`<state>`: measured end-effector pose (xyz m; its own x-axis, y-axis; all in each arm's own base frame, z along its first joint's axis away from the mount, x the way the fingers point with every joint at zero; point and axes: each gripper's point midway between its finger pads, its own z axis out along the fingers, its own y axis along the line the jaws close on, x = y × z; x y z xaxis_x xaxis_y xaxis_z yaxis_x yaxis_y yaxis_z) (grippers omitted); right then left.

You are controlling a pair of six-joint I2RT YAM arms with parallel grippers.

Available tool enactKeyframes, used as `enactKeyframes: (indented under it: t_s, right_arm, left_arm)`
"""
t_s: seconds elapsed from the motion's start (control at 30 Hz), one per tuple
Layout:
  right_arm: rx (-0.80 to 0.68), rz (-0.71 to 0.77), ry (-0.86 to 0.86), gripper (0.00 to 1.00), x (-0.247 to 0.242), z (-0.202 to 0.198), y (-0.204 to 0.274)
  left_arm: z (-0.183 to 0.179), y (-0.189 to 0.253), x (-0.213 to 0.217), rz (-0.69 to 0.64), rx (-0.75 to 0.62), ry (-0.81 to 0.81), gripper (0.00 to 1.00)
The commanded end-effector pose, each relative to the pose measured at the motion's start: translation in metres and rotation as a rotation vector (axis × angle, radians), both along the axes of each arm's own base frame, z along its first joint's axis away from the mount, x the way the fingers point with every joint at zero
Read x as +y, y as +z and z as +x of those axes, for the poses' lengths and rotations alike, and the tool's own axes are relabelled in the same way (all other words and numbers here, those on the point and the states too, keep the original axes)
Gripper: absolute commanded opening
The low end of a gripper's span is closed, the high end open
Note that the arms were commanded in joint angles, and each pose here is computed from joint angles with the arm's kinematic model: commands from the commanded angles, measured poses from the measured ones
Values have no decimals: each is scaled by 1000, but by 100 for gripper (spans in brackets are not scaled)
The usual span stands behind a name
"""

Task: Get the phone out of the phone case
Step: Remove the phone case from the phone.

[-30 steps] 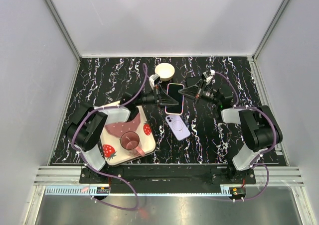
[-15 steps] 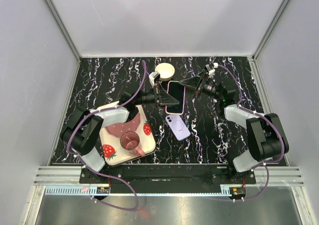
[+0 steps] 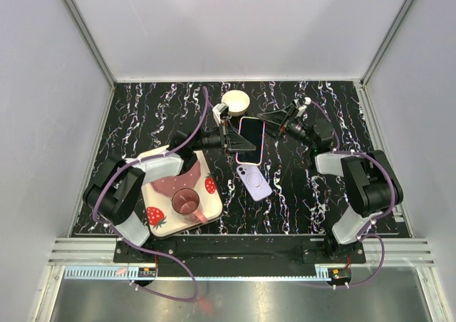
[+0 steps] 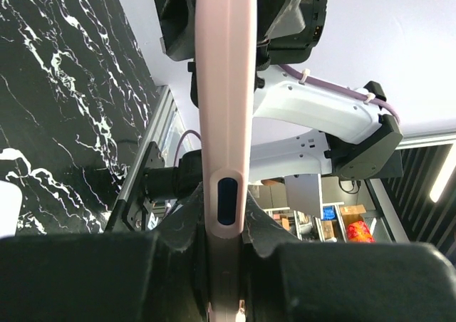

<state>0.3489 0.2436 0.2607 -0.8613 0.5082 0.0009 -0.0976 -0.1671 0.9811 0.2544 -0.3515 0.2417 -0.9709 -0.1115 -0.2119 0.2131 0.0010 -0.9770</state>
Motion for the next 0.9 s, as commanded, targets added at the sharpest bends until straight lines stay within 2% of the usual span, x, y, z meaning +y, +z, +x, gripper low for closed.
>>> enactKeyframes:
  t_s: [0.0,0.1,0.13,0.23,0.47,0.7,0.87]
  right_arm:
    - [-137,176,-43,42,-13,-1,55]
    - [-136,185,-51,33,-14,-1,59]
    - [-141,185,-52,19,-15,-1,60]
    - [-140,186,-51,0,-14,-2,60]
    - [-106,246,-58,0,-20,-7,70]
    - [-38,403,-70,0,-37,-15,106]
    - [-40,477,-65,0,-44,-24,129]
  left_arm:
    - [-7,31,1,-51,-137,-14,0]
    - [-6,31,1,-50,-135,-7,0]
    - [-6,31,1,-51,-134,-8,0]
    - [-6,31,1,-51,-135,-4,0]
    - [-7,34,3,-44,-177,-2,0]
    - [-7,75,5,-42,-423,9,0]
    - [-12,107,4,-72,-518,-33,0]
